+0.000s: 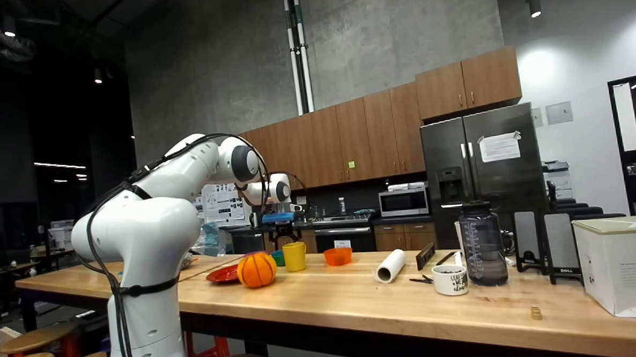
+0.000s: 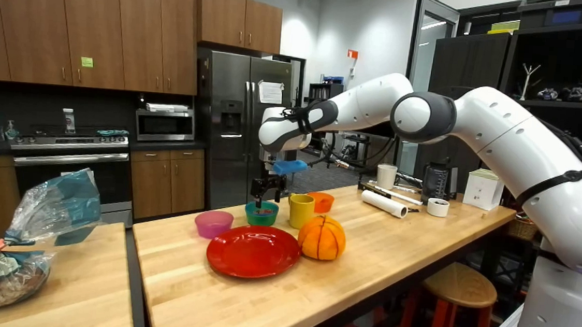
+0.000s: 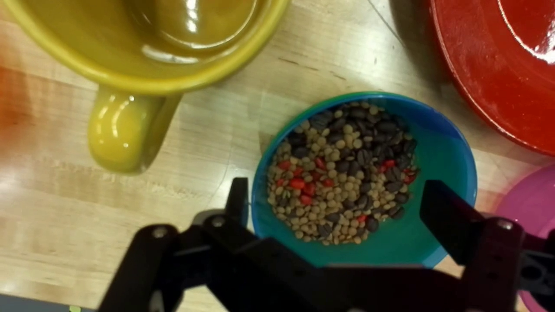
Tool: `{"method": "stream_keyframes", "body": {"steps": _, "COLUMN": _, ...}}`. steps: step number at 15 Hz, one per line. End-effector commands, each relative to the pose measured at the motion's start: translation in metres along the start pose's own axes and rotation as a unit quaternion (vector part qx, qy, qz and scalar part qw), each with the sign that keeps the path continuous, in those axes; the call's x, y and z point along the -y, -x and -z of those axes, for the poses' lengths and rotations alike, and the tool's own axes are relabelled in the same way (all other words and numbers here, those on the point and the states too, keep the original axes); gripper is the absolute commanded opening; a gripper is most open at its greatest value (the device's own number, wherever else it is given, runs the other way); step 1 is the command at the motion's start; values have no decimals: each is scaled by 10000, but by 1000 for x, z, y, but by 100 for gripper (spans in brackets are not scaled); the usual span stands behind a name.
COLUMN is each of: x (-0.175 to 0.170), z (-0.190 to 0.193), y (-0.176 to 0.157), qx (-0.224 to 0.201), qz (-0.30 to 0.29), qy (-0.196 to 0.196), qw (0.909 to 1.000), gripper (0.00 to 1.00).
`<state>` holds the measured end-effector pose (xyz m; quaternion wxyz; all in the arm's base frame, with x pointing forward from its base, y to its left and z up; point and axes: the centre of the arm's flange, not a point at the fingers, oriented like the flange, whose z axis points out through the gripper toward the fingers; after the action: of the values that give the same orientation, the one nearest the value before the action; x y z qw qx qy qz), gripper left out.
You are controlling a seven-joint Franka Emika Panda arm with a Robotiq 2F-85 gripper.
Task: Pour the contents of the blue bowl into the purple bow
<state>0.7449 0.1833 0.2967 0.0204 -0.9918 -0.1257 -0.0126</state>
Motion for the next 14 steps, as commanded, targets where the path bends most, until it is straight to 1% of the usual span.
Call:
{"method": "stream_keyframes", "body": {"steps": 1, "x": -2, "z": 4, "y": -14, "qx": 96, "qz": -38, "qy": -26, "qw": 9999, "gripper": 100}}
{"method": "stream_keyframes", "body": {"steps": 3, "x": -1, "z": 4, "y": -14, "qx": 139, "qz": -40, "qy": -24, "qw": 9999, "gripper": 100}}
{"method": "stream_keyframes", "body": {"steps": 7, "x": 1, "z": 7, "y": -14, "qx": 131, "qz": -46, "qy": 118, "qw": 9998, "gripper": 100}}
{"method": "stream_keyframes", "body": {"steps": 9, "x": 6, "z": 15, "y": -9, "qx": 30, "qz": -11, "qy": 74, "qw": 10000, "gripper": 100}}
{"method": "stream_keyframes", "body": {"steps": 10, "x": 4, "z": 5, "y": -7, "qx": 72, "qz": 8, "qy": 33, "qw": 10000, "gripper": 100}}
{"method": "stream_keyframes", "body": {"steps": 14, "x": 8, "z": 8, "y": -8, "qx": 32, "qz": 35, "qy": 33, "qw": 10000, "gripper": 100}}
